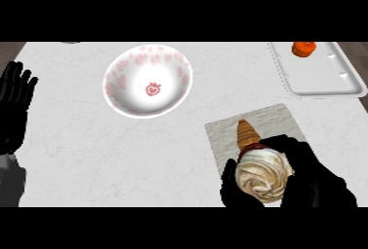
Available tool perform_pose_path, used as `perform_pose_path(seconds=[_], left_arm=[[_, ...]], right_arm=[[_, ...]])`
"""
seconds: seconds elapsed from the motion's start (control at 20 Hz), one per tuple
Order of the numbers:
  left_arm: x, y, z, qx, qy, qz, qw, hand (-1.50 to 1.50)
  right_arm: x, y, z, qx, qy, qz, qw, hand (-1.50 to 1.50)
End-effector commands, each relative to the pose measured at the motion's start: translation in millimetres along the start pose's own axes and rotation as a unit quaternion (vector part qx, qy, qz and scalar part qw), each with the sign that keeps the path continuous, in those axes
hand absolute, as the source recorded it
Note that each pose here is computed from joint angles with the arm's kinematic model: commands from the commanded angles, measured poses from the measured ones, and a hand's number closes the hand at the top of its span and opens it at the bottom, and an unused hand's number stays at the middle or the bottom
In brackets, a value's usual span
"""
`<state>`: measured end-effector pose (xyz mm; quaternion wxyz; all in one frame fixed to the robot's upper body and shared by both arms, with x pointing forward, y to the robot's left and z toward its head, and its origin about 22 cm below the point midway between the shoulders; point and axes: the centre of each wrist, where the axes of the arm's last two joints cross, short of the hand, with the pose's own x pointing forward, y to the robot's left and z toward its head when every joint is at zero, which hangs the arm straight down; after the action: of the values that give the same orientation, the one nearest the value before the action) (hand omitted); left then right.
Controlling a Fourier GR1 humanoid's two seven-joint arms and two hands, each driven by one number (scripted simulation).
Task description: Pick the cupcake from the placemat and place it in the bowl
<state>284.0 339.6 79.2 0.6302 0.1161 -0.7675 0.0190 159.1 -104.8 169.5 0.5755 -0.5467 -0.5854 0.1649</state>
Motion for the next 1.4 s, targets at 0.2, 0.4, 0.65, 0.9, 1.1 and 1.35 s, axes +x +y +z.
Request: perform_pose_path(seconds=[0.2,0.4,0.65,0.9,1.1,1.35], left_arm=[[5,-15,-10,-0.027,-0.015,0.006,0.9995,0.00],[7,-23,-10,-0.029,-0.016,0.010,0.9994,0.00],[19,-39,-24,-0.056,-0.024,0.019,0.9980,0.00],[16,-35,-26,-0.056,-0.021,0.018,0.9981,0.00],[7,-43,-20,-0.057,-0.019,0.016,0.9981,0.00],[10,-45,-21,-0.063,-0.021,0.016,0.9977,0.00]], right_arm=[[37,-13,6,0.004,0.057,-0.037,0.998,1.50],[50,-1,-20,0.021,0.070,-0.016,0.997,1.50],[70,25,-45,0.062,0.073,-0.001,0.995,1.50],[97,33,-79,0.088,0.087,-0.015,0.992,1.50],[112,51,-105,0.111,0.111,-0.012,0.988,1.50],[121,85,-124,0.111,0.144,0.045,0.982,1.50]])
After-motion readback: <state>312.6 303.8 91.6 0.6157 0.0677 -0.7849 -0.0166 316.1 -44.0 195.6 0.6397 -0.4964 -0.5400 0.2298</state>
